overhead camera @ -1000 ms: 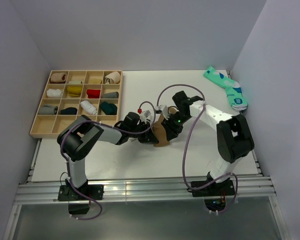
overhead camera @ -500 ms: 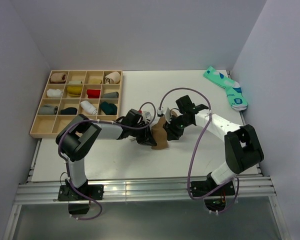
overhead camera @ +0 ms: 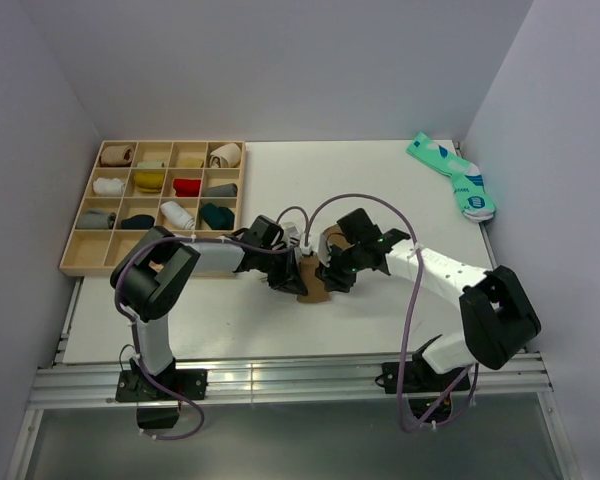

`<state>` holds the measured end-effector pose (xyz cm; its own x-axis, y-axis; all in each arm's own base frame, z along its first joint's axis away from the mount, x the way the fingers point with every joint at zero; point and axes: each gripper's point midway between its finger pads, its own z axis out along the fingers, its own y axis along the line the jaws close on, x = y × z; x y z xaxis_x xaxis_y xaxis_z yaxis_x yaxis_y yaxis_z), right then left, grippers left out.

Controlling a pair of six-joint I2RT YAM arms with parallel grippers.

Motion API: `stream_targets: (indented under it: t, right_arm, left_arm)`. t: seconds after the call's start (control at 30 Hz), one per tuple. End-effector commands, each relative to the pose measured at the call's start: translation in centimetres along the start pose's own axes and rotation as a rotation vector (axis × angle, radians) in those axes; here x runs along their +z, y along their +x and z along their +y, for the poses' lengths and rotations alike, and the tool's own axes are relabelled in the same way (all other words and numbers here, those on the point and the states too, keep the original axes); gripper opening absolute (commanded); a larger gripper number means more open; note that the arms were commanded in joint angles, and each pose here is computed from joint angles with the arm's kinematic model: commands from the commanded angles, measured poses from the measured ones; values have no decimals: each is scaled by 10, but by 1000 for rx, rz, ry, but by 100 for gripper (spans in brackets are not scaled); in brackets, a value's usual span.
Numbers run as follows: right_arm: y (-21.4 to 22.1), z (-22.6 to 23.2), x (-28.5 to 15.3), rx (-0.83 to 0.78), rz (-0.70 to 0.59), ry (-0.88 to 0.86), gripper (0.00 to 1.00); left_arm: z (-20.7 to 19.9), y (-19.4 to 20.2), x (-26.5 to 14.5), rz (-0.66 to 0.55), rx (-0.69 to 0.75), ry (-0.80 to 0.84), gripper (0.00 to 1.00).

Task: Roll the socks
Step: Roll the sock at the center of the board.

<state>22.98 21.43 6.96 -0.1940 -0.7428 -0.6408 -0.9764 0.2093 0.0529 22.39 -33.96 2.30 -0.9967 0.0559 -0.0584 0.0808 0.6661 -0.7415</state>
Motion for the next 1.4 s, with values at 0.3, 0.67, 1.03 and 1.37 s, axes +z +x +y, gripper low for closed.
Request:
stream_targets:
  t: [0.3, 0.67, 1.03, 1.37]
  right_arm:
    - [-4, 16, 30, -219, 39, 79, 51]
    - [1, 24, 50, -265, 111, 60, 51]
    - [11, 26, 59, -224, 170, 24, 50]
    - [5, 31, 47, -128, 126, -77, 22]
  left_arm:
    - [28, 7, -3, 54, -39, -107, 0]
    - [29, 7, 5, 69, -49, -84, 0]
    - [29, 10, 7, 67, -55, -45, 1]
    - [14, 1, -2, -27, -62, 24, 23]
